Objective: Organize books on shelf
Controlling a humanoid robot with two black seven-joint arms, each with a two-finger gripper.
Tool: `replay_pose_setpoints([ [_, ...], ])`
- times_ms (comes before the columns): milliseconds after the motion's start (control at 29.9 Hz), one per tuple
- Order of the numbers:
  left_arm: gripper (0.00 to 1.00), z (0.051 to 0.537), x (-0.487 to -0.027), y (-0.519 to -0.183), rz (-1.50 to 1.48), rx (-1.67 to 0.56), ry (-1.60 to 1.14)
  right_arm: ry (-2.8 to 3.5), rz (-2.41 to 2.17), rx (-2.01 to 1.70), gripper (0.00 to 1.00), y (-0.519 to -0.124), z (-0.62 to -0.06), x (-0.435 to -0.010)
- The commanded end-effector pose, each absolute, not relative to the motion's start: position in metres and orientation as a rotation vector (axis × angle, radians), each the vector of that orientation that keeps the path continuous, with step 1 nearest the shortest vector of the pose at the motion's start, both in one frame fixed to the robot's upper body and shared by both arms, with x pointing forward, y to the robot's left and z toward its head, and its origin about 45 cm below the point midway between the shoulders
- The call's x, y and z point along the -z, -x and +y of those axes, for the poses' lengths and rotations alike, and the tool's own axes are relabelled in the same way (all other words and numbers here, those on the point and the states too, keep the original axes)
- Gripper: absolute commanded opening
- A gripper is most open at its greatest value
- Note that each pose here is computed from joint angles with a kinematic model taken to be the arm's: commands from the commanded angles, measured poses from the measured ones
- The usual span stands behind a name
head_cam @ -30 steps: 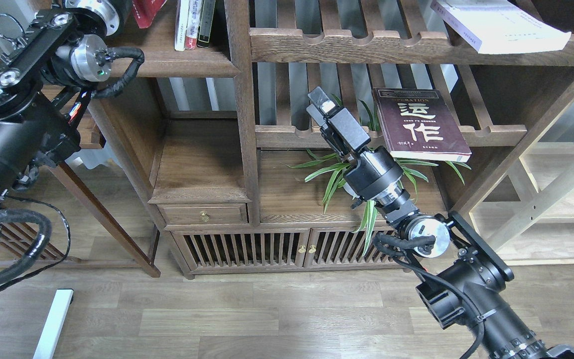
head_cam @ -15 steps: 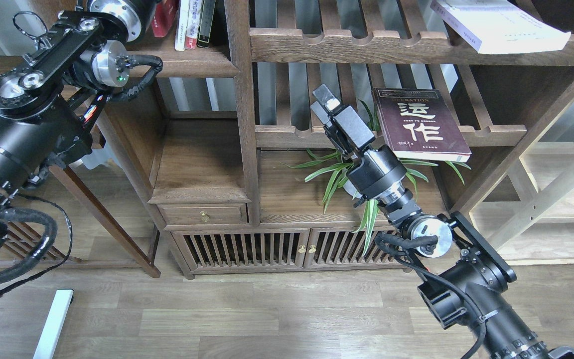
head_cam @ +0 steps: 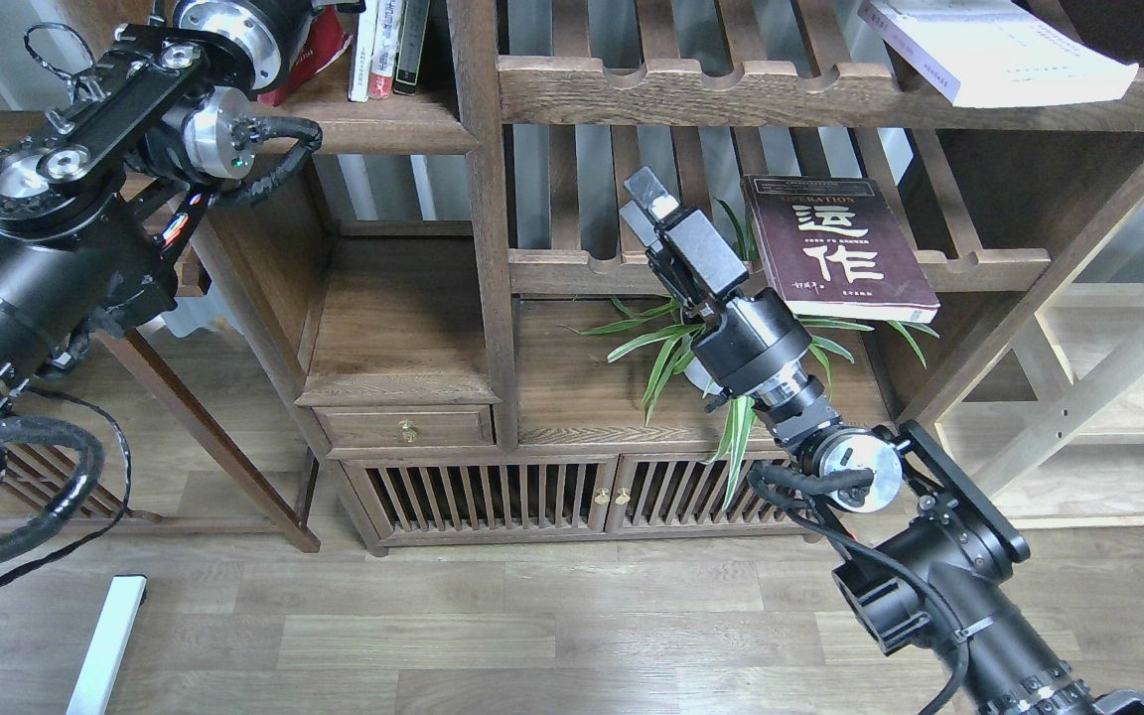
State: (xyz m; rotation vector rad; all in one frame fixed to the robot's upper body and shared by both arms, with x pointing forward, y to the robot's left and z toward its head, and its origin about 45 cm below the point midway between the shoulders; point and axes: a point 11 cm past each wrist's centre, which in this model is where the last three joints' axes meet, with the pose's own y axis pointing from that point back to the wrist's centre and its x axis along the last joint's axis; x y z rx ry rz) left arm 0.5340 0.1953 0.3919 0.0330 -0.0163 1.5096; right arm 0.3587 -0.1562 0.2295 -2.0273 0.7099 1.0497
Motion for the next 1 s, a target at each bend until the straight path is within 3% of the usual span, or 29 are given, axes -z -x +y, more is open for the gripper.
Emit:
replay_pose_setpoints([
  [0,0.61,0.194,-0.400,-0.534,-0.033,-1.524,-0.021,2.029,0.709,-1.051,0.84,-0.359,-0.156,-0.229],
  [969,0.64,0.179,-0.472,-0.535,-0.121,-1.500,0.095,2.034,0.712,-1.064,0.84,-0.356,-0.155,-0.225],
])
